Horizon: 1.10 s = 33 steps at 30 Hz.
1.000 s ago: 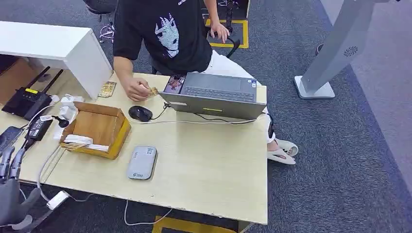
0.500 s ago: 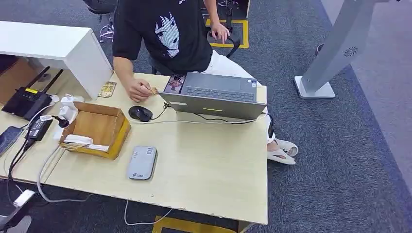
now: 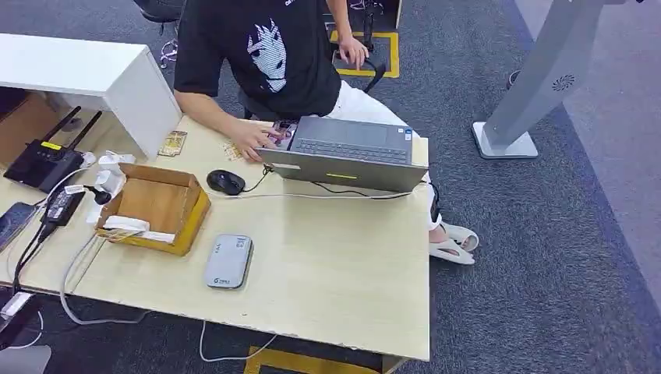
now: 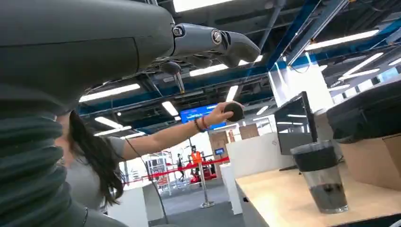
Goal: Pass the card to the sensor for recognition and then transmit it.
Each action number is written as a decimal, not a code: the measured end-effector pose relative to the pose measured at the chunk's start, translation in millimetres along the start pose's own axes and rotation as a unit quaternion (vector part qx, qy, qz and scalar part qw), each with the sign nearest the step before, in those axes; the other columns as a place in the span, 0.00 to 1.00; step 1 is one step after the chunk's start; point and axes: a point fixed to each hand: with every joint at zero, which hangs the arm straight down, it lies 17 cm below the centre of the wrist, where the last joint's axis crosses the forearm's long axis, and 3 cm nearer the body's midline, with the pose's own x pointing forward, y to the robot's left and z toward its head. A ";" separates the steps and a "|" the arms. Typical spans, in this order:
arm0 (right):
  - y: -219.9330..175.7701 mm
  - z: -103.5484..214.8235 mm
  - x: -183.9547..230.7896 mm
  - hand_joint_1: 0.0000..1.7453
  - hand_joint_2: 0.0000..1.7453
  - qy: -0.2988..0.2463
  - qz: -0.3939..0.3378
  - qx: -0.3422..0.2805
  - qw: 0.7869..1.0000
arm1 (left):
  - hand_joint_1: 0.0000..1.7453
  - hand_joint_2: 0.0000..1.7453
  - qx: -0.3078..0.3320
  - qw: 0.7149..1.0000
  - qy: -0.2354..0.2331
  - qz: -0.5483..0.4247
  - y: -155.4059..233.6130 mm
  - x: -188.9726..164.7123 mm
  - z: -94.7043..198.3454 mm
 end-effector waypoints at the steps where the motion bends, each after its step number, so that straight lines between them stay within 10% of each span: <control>1: 0.1 0.0 0.5 0.00 1.00 -0.002 0.002 0.000 1.000 | 0.00 1.00 0.001 1.000 -0.001 0.009 -0.3 4.8 -2.8; 17: 0.8 0.1 3.6 0.00 1.00 -0.011 0.011 0.002 1.000 | 0.00 1.00 0.021 0.994 -0.082 0.075 24.3 118.0 -38.3; 33: 1.5 0.2 5.7 0.00 1.00 -0.017 0.009 0.004 1.000 | 0.00 1.00 -0.005 0.969 -0.236 0.076 34.1 237.2 -10.0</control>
